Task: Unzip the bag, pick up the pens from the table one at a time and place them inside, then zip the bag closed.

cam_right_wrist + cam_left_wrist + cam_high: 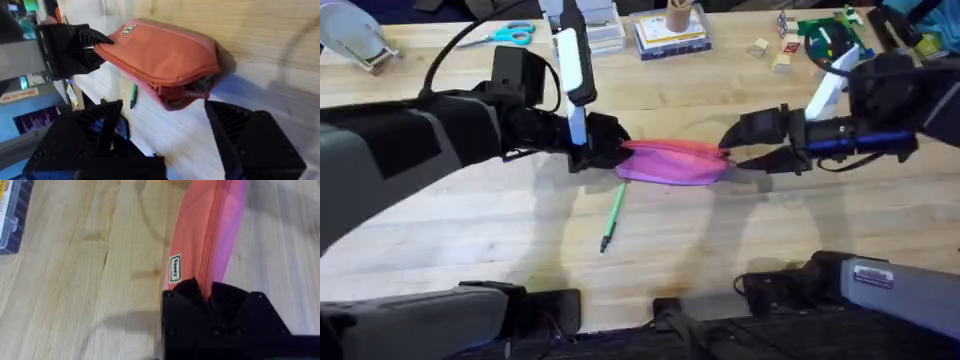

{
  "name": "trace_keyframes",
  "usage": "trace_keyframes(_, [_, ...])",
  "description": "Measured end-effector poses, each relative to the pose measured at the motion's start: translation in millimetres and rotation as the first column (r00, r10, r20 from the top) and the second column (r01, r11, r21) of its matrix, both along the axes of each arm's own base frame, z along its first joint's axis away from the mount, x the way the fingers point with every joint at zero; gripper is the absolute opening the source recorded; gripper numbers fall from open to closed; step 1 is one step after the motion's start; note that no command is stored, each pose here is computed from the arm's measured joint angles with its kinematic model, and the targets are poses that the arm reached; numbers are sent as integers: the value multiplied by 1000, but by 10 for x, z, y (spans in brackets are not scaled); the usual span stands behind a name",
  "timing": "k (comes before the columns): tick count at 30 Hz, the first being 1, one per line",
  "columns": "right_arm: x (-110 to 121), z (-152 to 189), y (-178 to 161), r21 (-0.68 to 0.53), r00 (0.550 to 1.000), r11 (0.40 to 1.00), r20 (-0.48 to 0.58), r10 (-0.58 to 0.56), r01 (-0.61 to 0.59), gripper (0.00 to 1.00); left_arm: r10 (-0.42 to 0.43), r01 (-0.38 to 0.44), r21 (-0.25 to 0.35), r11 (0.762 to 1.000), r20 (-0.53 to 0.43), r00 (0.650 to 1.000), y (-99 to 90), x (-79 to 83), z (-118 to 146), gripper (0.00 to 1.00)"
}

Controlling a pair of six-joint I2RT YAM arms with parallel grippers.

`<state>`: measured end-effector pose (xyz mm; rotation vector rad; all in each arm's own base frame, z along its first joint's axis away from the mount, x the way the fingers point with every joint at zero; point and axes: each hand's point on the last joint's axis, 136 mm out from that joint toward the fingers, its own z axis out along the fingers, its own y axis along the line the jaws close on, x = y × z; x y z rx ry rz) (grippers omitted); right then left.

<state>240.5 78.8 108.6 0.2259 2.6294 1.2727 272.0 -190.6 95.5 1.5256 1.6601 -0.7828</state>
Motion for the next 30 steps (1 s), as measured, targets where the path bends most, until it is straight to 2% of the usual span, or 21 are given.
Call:
trace_keyframes(10, [48, -65, 193, 1, 995, 998, 72, 67, -67, 996, 0, 0, 0, 1000, 0, 1000, 0, 0, 0, 42])
trace_keyframes(21, [77, 258, 465, 190, 981, 972, 159, 110, -140, 996, 2, -2, 2, 1000, 0, 1000, 5, 4, -3, 42])
trace_keyframes(30, [58, 366, 511, 262, 984, 955, 145, 102, -138, 996, 5, -5, 2, 1000, 0, 1000, 13, 8, -3, 42])
